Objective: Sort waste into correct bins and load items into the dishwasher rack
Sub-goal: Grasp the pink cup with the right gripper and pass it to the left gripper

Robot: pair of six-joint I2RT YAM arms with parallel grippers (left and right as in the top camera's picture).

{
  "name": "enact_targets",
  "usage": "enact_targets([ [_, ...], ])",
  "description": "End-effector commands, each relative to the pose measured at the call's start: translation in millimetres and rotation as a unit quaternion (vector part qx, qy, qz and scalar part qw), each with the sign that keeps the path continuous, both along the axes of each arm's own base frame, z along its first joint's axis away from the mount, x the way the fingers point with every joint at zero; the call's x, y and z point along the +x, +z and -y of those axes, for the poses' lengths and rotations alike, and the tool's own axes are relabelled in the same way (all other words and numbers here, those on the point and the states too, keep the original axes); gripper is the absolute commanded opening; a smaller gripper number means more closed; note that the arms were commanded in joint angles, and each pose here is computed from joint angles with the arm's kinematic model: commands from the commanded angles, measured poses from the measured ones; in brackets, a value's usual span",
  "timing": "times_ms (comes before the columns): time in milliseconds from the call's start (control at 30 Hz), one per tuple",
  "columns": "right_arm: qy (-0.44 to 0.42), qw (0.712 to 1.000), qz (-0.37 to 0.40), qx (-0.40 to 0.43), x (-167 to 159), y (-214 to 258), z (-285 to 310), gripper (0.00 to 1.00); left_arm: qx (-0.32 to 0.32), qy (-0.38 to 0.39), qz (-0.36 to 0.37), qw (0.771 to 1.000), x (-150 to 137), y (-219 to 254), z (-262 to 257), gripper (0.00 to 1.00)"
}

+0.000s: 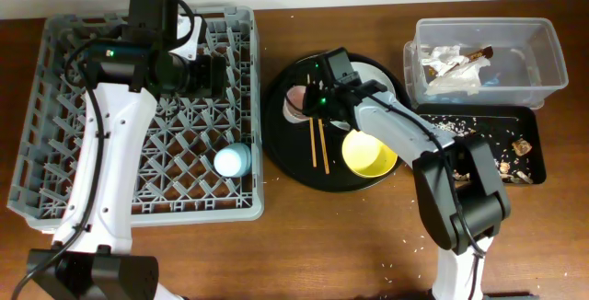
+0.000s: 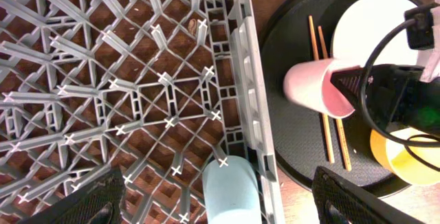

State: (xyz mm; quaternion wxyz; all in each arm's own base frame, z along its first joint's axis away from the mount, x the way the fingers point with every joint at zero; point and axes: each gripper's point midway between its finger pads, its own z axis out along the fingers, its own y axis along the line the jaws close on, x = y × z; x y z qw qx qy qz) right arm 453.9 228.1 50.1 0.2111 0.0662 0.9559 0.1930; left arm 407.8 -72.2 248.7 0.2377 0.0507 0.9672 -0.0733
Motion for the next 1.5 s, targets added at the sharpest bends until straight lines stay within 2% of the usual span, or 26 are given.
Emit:
enact_targets([
  [0, 0.012, 1.0, -0.001, 0.022, -1, 16, -10, 0.04, -0.008, 0.0, 0.007, 1.0, 1, 6, 1, 0.86],
  [100, 0.035, 0.998, 0.022, 0.051, -5, 76, -3, 0.04, -0.035, -0.035, 0.006, 0.999, -2, 8, 15, 0.86],
  [133, 0.039, 0.996, 0.025, 0.075, -11, 100, 2, 0.04, -0.069, -0.083, 0.008, 0.994, -7, 12, 31, 0.87],
  [200, 0.056, 0.989, 0.021, 0.136, -21, 132, 9, 0.04, -0.136, -0.137, 0.005, 0.981, -14, 18, 52, 0.94],
  [267, 0.107, 0.969, 0.019, 0.22, -29, 157, 0, 0.04, -0.226, -0.199, 0.008, 0.954, -23, 29, 72, 0.97],
  [333, 0.174, 0.941, 0.037, 0.286, -38, 184, -16, 0.04, -0.324, -0.254, 0.014, 0.911, -32, 42, 87, 0.99],
  [400, 0.209, 0.925, 0.053, 0.313, -43, 198, -28, 0.04, -0.381, -0.274, 0.015, 0.883, -36, 49, 92, 0.99],
  [433, 0.234, 0.913, 0.065, 0.328, -47, 207, -36, 0.04, -0.421, -0.286, 0.015, 0.861, -39, 54, 95, 0.99],
  [567, 0.298, 0.878, 0.097, 0.362, -60, 232, -56, 0.04, -0.507, -0.286, -0.008, 0.813, -36, 52, 100, 0.99],
  [633, 0.307, 0.874, 0.096, 0.365, -65, 233, -62, 0.04, -0.572, -0.3, -0.001, 0.764, -34, 64, 102, 0.99],
  [800, 0.325, 0.864, 0.115, 0.366, -68, 239, -72, 0.04, -0.579, -0.291, -0.013, 0.761, -30, 55, 103, 0.98],
  [833, 0.319, 0.869, 0.119, 0.36, -65, 238, -72, 0.04, -0.58, -0.289, -0.016, 0.761, -30, 55, 103, 0.93],
  [867, 0.308, 0.877, 0.123, 0.348, -61, 234, -74, 0.04, -0.582, -0.287, -0.019, 0.761, -31, 55, 103, 0.84],
  [933, 0.296, 0.887, 0.126, 0.332, -55, 225, -81, 0.04, -0.582, -0.285, -0.021, 0.761, -31, 55, 103, 0.77],
  [1033, 0.276, 0.897, 0.122, 0.324, -46, 213, -87, 0.04, -0.584, -0.282, -0.026, 0.761, -32, 55, 103, 0.72],
  [1200, 0.277, 0.892, 0.138, 0.331, -42, 218, -91, 0.04, -0.585, -0.28, -0.028, 0.761, -33, 55, 103, 0.68],
  [1233, 0.277, 0.892, 0.138, 0.331, -42, 218, -91, 0.12, -0.585, -0.28, -0.028, 0.761, -33, 55, 103, 0.67],
  [1300, 0.277, 0.892, 0.138, 0.331, -42, 218, -91, 0.36, -0.584, -0.28, -0.028, 0.761, -33, 55, 103, 0.66],
  [1333, 0.277, 0.892, 0.138, 0.33, -42, 218, -91, 0.57, -0.583, -0.28, -0.028, 0.762, -32, 54, 102, 0.65],
  [1467, 0.277, 0.893, 0.137, 0.327, -42, 216, -90, 0.66, -0.576, -0.279, -0.023, 0.768, -30, 52, 100, 0.64],
])
